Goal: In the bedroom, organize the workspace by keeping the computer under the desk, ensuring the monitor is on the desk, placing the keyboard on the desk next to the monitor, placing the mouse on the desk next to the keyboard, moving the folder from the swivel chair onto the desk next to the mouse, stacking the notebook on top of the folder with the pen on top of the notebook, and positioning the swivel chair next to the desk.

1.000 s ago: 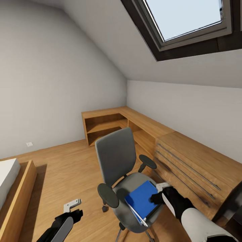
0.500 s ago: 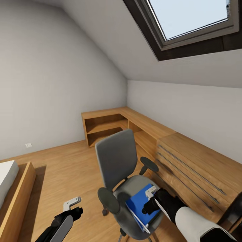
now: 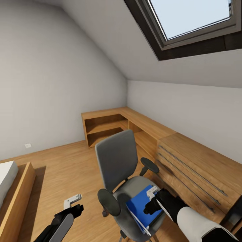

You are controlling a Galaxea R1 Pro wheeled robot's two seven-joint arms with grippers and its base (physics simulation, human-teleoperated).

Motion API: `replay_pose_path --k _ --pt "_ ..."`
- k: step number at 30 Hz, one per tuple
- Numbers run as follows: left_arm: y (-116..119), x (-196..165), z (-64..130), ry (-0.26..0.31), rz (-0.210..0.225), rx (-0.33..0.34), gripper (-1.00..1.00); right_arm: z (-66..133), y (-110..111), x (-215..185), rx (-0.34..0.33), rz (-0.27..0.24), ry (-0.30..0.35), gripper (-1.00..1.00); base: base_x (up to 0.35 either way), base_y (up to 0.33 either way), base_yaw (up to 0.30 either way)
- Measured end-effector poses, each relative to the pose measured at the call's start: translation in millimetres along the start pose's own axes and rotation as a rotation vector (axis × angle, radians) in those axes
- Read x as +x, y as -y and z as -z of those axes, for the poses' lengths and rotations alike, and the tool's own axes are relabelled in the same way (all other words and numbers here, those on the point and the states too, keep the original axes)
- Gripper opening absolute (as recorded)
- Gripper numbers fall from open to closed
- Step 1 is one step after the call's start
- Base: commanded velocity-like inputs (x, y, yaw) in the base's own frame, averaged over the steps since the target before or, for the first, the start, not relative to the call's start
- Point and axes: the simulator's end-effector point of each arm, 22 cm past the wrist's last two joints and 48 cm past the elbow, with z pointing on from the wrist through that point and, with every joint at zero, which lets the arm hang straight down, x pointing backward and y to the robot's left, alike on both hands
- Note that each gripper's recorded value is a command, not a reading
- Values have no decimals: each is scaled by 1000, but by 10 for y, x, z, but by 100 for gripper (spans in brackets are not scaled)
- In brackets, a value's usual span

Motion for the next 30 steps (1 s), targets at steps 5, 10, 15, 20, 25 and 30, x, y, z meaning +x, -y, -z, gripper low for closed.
replay_pose_path --k 5,10,15,20,25,30 --pt "38 -45 16 11 5 10 100 -13 2 3 0 0 1 100 0 0 0" --pt "21 -42 -39 15 13 8 100 -79 -11 13 -2 -1 3 100 0 0 0" --pt "-23 -63 -68 18 31 2 100 -108 -37 11 -7 0 4 100 0 0 0" --pt "-53 -82 -72 19 41 -2 100 -111 -65 -1 -11 -1 6 100 0 0 0" --pt "-84 -102 -76 21 51 -7 100 -114 -141 -50 -21 2 15 100 0 0 0" --pt "-112 -120 -80 22 61 -11 100 -119 -193 -98 -27 8 31 100 0 0 27"
